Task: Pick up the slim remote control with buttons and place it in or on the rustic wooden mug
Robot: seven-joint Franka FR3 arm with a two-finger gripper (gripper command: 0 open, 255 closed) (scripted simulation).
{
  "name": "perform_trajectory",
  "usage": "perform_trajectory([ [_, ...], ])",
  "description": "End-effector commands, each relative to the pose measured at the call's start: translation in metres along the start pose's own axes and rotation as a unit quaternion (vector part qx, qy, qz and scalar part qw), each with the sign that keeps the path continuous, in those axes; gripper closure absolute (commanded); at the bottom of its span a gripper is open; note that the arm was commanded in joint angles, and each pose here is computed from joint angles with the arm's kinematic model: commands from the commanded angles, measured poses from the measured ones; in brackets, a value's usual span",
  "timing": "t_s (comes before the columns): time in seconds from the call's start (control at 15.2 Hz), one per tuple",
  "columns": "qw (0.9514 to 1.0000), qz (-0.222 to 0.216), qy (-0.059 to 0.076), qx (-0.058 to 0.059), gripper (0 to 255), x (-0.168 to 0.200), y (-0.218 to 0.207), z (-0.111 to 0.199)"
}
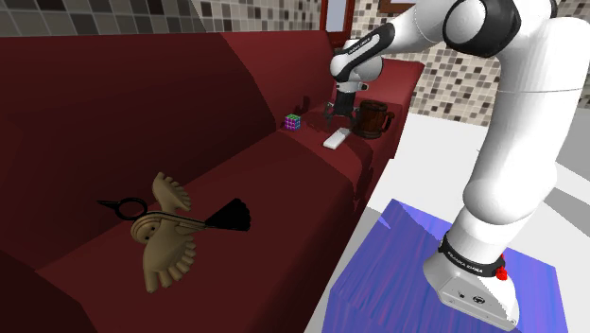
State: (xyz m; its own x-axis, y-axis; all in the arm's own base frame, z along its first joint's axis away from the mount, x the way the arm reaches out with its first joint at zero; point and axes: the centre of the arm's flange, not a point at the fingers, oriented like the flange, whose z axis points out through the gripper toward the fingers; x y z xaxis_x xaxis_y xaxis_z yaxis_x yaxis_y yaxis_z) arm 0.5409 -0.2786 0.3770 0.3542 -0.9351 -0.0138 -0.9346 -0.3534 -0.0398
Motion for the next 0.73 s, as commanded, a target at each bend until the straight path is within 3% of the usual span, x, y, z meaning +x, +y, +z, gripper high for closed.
perform_trajectory([
  [0.0,0.9999,0.016,0.002,0.002,0,0.010,0.000,0.012],
  [0.4,0.9999,0.016,0.002,0.002,0,0.010,0.000,0.043],
  [0.66,0.9999,0.016,0.002,0.002,0,0.010,0.000,0.046],
])
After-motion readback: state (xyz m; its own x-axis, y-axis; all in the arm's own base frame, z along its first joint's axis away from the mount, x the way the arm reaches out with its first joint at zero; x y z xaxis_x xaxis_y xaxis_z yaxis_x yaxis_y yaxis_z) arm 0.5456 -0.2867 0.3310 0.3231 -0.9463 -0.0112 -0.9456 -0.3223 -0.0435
